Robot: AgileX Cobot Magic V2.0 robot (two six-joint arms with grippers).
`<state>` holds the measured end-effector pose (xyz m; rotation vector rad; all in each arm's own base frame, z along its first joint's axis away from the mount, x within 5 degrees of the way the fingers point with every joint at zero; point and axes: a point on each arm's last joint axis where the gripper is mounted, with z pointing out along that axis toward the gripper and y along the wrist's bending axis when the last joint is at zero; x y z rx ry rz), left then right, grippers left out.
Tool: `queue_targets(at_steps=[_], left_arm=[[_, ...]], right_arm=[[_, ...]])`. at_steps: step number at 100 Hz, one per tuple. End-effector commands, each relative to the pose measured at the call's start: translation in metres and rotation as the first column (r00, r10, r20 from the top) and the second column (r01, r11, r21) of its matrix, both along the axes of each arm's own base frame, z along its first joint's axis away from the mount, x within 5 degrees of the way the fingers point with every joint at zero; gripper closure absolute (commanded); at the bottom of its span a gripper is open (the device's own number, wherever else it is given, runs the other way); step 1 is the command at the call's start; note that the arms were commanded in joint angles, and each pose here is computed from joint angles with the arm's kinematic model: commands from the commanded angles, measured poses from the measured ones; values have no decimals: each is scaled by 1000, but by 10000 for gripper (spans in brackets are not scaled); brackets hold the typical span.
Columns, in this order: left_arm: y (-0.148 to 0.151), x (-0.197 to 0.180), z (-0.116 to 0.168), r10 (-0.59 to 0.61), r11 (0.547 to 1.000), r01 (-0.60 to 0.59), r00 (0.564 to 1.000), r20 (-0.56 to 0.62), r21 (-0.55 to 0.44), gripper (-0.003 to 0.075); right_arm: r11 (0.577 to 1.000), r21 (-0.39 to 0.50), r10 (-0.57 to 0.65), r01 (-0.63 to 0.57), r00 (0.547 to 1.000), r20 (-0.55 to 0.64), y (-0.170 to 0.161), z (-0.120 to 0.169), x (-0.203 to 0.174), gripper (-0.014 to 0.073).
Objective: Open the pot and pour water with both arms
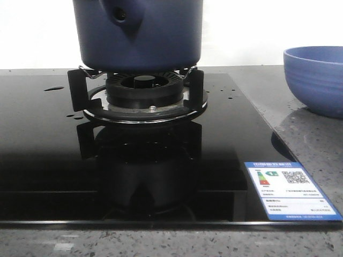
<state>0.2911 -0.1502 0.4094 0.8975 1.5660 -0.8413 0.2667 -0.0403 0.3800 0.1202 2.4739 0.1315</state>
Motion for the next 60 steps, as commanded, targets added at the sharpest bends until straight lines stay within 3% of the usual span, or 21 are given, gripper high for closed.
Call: queue_targets(at_steps=[1,60], left_arm=[[-5,-5,19,-13,998,16,999,39,-60,384],[-16,22,-15,-17,999,15,998,-58,-34,384]], right_arm=[[1000,-18,-2,4,993,121,2,27,-12,244],[1000,-22,0,3,989,146,4,34,-19,244]])
